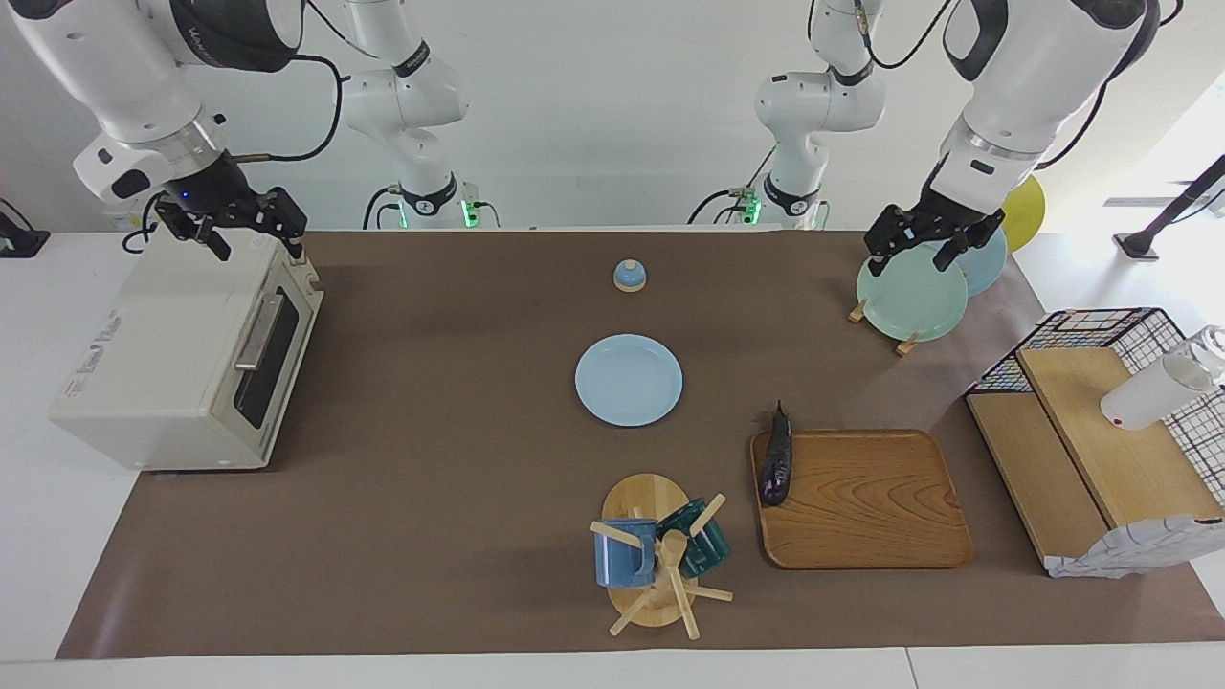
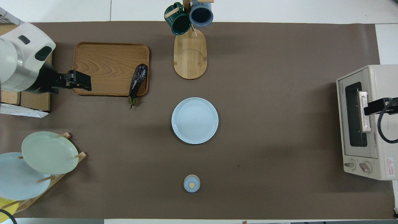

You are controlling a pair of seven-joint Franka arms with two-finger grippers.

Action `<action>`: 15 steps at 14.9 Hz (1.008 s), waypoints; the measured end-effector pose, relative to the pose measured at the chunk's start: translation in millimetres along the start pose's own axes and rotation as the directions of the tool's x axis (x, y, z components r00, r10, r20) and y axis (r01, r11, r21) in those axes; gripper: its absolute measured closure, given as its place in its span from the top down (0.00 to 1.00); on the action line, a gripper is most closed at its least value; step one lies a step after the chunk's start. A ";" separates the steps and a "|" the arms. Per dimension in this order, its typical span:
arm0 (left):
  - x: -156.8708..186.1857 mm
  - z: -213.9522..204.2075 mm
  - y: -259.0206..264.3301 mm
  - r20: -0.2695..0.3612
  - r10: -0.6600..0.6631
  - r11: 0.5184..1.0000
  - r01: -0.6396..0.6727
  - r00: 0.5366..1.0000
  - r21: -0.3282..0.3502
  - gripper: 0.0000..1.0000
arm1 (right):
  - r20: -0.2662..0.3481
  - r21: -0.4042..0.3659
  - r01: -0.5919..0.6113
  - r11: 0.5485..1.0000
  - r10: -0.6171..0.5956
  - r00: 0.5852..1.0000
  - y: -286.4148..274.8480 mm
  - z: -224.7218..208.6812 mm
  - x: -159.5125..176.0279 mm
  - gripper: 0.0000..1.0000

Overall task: Put eggplant into oven
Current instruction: 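Move the left gripper over the eggplant on the wooden tray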

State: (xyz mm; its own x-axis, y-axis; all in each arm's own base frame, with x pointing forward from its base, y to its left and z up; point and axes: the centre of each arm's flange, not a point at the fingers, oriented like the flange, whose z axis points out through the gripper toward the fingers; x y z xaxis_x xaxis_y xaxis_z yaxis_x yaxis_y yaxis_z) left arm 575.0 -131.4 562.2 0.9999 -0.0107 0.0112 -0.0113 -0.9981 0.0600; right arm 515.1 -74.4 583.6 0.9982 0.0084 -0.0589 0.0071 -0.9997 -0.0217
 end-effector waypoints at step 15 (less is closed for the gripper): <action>70.0 236.8 75.4 -0.016 0.198 0.980 -0.198 0.980 -0.017 1.00 | -0.022 -0.141 -0.061 0.988 0.058 0.998 16.4 55.6 1.1 0.01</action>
State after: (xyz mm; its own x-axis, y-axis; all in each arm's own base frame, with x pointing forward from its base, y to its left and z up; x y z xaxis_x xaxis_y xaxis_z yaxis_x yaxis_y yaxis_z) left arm 646.6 -221.7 331.2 0.9776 -0.2068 0.0383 -0.2092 -0.9751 0.0733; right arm 513.0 -89.6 527.7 0.9980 -0.0504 -0.0385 -0.0453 -0.9914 0.1227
